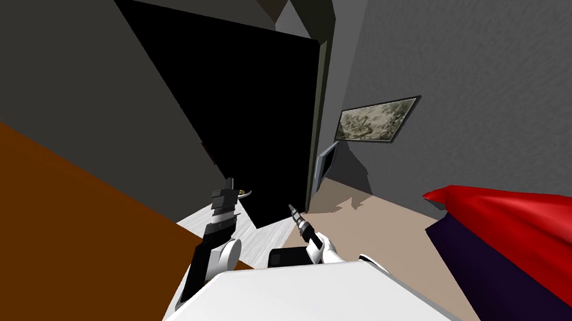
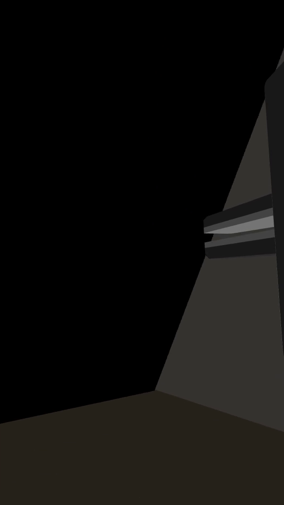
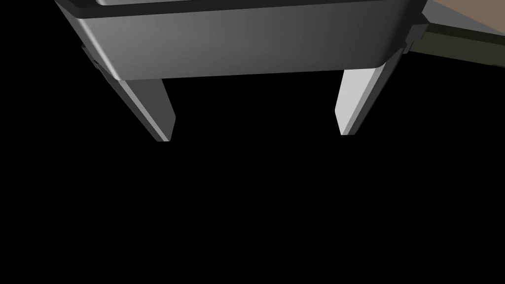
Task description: Push the door open
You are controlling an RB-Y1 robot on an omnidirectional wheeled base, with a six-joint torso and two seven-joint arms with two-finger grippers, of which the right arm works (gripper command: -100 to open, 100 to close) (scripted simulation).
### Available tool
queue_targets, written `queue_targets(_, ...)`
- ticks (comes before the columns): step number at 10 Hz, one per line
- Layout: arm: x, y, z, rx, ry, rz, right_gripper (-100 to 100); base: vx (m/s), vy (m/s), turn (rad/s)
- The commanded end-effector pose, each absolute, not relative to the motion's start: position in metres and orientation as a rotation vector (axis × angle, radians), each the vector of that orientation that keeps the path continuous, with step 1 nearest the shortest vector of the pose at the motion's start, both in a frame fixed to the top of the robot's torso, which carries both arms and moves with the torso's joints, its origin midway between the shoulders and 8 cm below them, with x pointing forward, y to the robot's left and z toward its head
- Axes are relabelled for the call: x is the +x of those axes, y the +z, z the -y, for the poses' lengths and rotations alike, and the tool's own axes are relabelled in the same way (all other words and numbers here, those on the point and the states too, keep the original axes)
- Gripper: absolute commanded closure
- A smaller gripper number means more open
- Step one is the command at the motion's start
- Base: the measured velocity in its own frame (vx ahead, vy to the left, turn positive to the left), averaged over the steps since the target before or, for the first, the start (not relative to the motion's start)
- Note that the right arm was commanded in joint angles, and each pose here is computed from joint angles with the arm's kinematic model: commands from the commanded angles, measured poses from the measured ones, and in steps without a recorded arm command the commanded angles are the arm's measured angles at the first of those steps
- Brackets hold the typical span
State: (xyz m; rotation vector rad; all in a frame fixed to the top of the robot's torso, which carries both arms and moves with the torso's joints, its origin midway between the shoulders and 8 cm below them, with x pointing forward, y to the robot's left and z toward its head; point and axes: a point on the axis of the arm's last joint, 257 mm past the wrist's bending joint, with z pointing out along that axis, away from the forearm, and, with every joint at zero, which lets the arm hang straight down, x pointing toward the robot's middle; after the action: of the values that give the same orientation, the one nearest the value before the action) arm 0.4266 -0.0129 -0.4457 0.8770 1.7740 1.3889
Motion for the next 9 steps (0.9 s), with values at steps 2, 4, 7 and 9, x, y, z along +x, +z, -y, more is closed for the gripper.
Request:
queue_targets(2,0.430,-0.453,0.028,0.887,1.332,-1.790,-100,0.084,-0.031,-0.012)
queue_targets(4,0.431,-0.458,0.036,0.894,1.302,-1.800,-100,0.069,-0.015,-0.009)
queue_targets(7,0.433,-0.473,0.058,0.916,1.211,-1.830,-100,0.068,-0.007,-0.016)
queue_targets(9,0.433,-0.478,0.065,0.923,1.182,-1.840,-100,0.067,-0.027,-0.008)
